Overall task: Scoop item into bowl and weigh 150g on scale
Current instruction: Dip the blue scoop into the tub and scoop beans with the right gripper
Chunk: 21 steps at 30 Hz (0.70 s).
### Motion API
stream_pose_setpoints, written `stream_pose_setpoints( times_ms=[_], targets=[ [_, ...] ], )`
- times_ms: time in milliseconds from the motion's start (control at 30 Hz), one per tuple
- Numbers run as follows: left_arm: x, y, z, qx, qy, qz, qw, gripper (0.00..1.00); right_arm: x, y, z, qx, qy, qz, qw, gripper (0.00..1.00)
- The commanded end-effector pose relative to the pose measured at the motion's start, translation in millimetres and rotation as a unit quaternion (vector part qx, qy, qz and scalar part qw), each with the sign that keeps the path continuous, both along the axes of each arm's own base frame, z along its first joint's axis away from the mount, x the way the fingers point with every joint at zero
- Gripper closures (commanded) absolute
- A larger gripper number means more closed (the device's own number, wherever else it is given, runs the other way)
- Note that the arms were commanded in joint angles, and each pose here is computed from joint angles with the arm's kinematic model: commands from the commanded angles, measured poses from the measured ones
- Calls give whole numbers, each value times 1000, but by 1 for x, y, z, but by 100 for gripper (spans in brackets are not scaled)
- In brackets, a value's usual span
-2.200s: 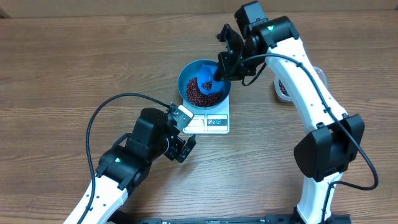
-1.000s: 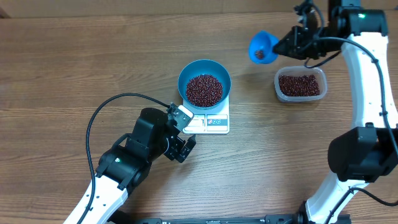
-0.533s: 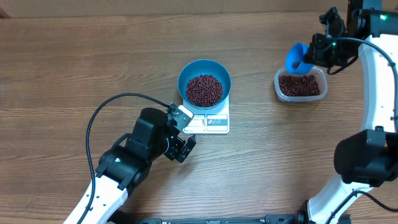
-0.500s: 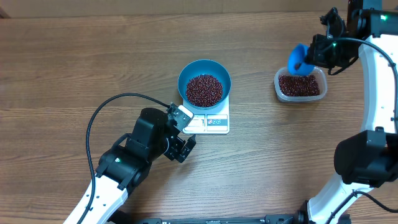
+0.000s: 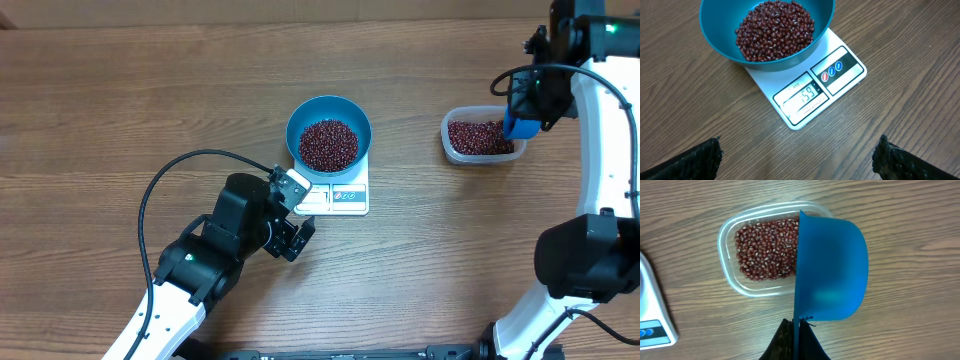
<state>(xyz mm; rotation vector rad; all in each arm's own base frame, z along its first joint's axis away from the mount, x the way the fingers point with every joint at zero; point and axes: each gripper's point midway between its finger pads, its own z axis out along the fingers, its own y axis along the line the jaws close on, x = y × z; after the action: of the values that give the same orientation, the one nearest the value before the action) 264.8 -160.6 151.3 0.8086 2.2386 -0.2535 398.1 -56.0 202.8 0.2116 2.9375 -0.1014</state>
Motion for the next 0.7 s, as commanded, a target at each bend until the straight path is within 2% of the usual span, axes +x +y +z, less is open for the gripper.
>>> stream_pose_setpoints(
  times_ms=[0,300,667],
  targets=[
    [-2,-1,-4,1,6,1,1000,0,2,1,26,-31,-37,-10,999,96],
    [-2,-1,-4,1,6,1,1000,0,-2,5,32,-109,-41,-74,990,96],
    [-2,-1,-4,1,6,1,1000,0,0,11,37,-143,-54,-86,984,96]
  ],
)
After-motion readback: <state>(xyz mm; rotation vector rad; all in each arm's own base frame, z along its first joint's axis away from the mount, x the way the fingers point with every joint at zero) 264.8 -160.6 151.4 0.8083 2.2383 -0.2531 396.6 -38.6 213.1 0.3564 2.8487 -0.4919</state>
